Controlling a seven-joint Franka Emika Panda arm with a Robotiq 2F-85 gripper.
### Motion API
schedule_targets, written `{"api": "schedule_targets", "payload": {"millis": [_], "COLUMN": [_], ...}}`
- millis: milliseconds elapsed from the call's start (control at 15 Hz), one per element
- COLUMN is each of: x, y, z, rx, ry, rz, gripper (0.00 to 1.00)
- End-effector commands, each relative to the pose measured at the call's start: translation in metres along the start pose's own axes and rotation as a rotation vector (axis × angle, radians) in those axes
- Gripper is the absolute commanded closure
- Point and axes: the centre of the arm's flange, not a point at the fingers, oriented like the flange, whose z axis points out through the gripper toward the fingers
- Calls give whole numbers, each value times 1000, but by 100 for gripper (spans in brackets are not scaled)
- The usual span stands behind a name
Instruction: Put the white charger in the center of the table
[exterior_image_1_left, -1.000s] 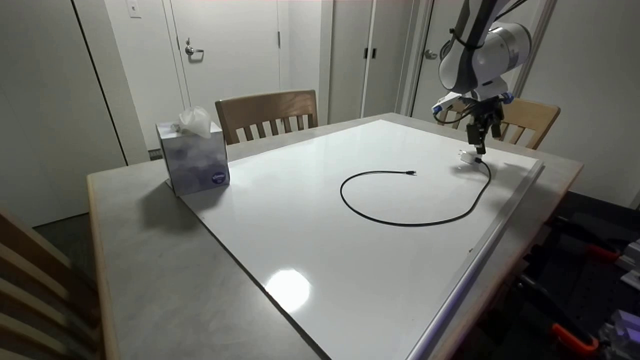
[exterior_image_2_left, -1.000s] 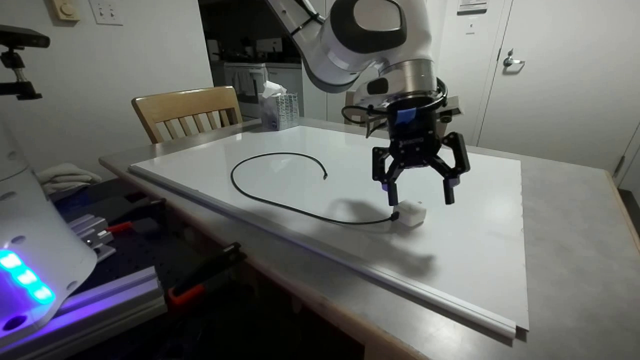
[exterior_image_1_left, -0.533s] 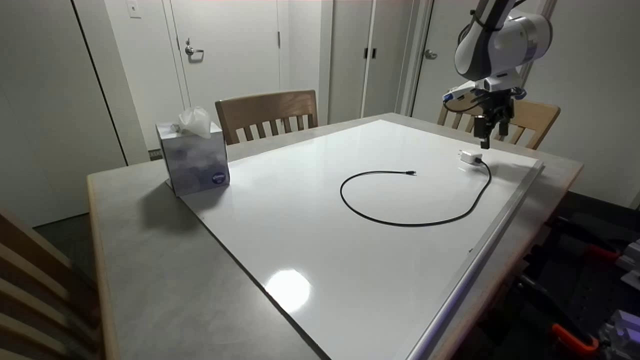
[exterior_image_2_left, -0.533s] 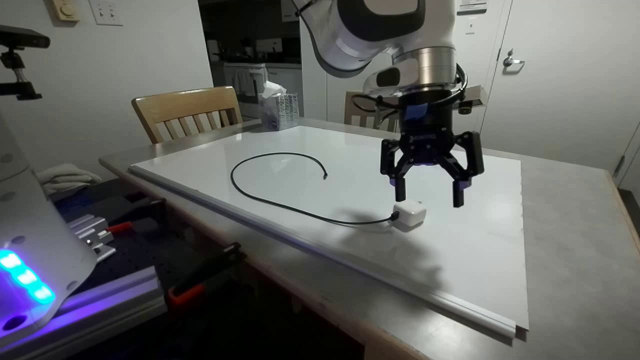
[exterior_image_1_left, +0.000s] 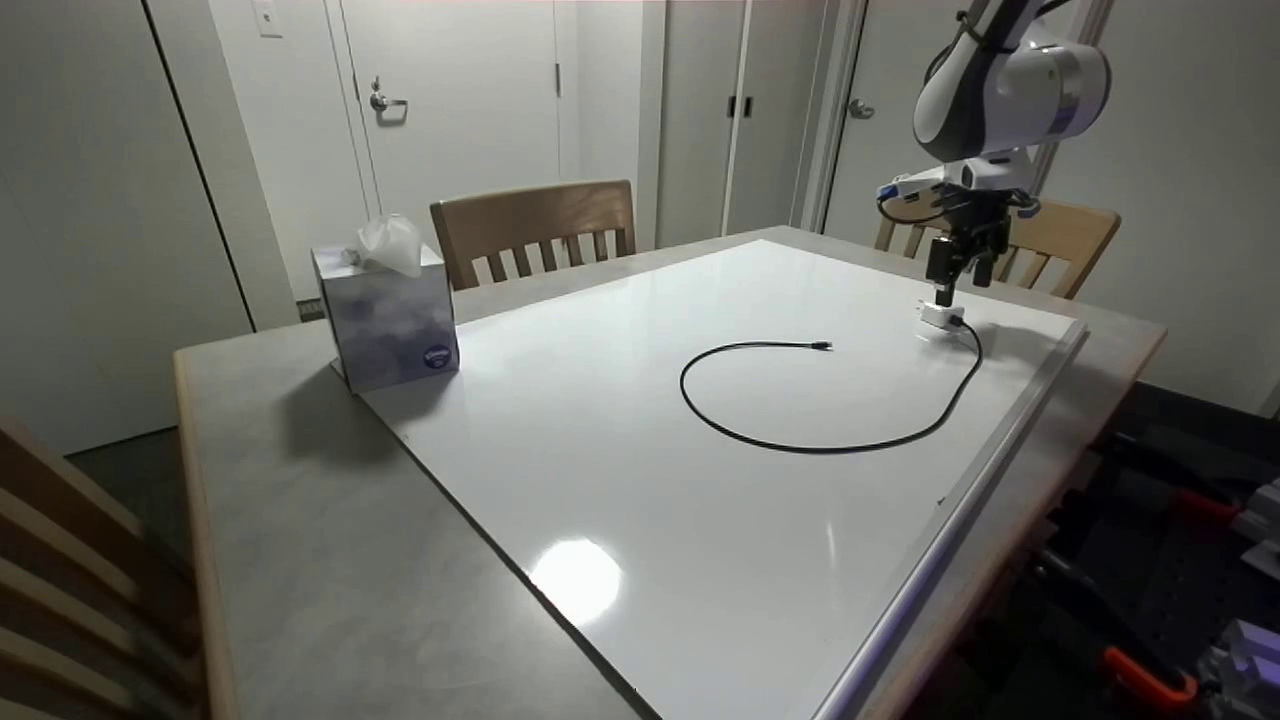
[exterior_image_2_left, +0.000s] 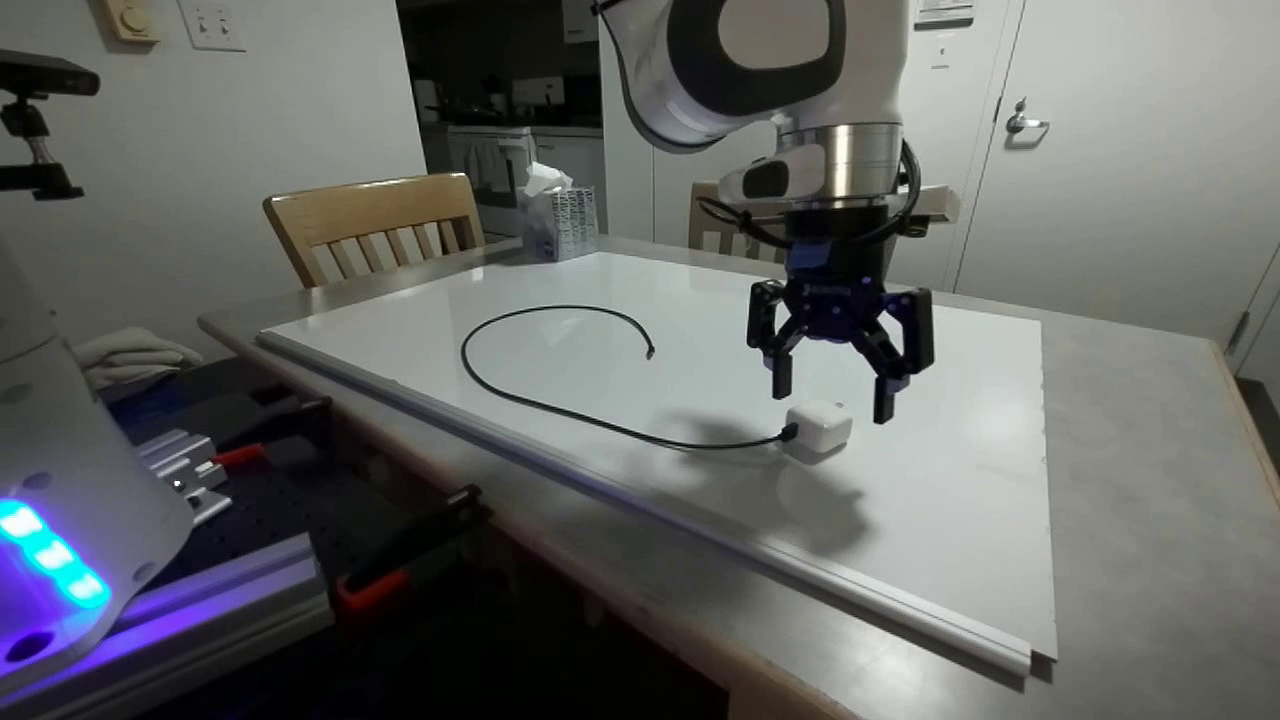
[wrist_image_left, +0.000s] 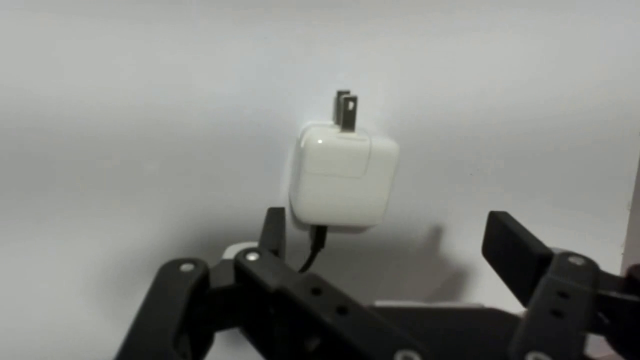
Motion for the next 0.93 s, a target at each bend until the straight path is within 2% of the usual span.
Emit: {"api": "schedule_targets", "payload": {"millis": [0, 667, 867], "x": [7, 18, 14], "y": [4, -2, 0], "z": [3, 16, 14], "rx": [-102, -180, -173], "ry": [-17, 17, 30], "rz": [17, 103, 105], "gripper": [0, 0, 34]}}
